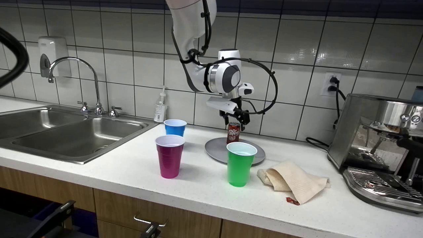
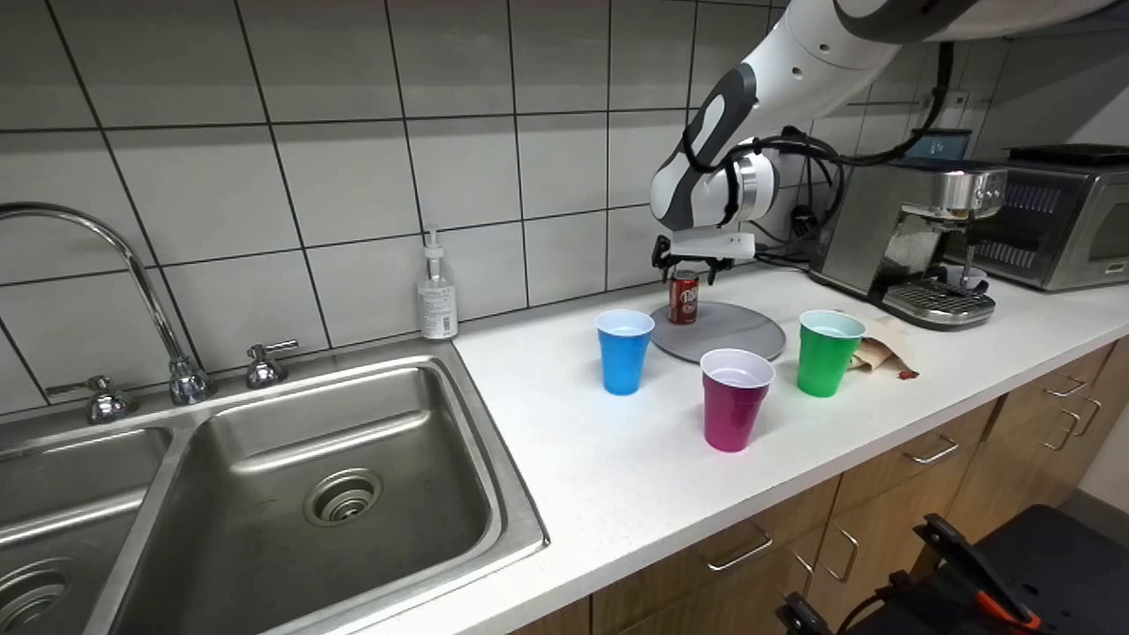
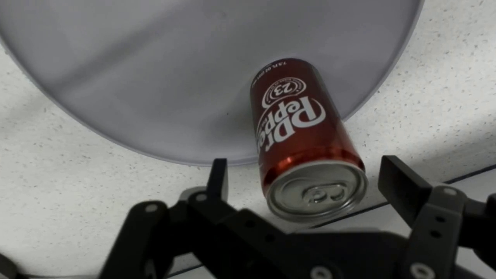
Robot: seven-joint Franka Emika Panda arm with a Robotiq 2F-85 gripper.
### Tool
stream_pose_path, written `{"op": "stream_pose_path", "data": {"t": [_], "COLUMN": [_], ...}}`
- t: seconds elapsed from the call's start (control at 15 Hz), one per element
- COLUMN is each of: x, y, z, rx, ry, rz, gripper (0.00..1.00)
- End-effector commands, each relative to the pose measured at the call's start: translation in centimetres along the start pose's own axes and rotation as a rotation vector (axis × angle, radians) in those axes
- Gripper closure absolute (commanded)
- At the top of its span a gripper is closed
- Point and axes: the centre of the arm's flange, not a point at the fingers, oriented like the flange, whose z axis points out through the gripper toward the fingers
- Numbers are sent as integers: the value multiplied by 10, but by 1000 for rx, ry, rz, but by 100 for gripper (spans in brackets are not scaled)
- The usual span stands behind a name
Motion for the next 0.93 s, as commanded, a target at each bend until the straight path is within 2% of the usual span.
{"op": "stream_pose_path", "data": {"t": [0.0,0.07,0.13,0.2,0.4,0.47,0.87], "x": [11,11,11,12,13,14,18], "y": [-1,-1,-1,-1,-1,-1,5], "z": [9,10,11,11,12,12,4], "rx": [-4,-4,-2,-2,-2,-2,-12], "ry": [22,22,23,25,31,33,26], "rz": [-14,-15,-16,-17,-17,-17,-6], "gripper": [0,25,26,32,58,61,61]}}
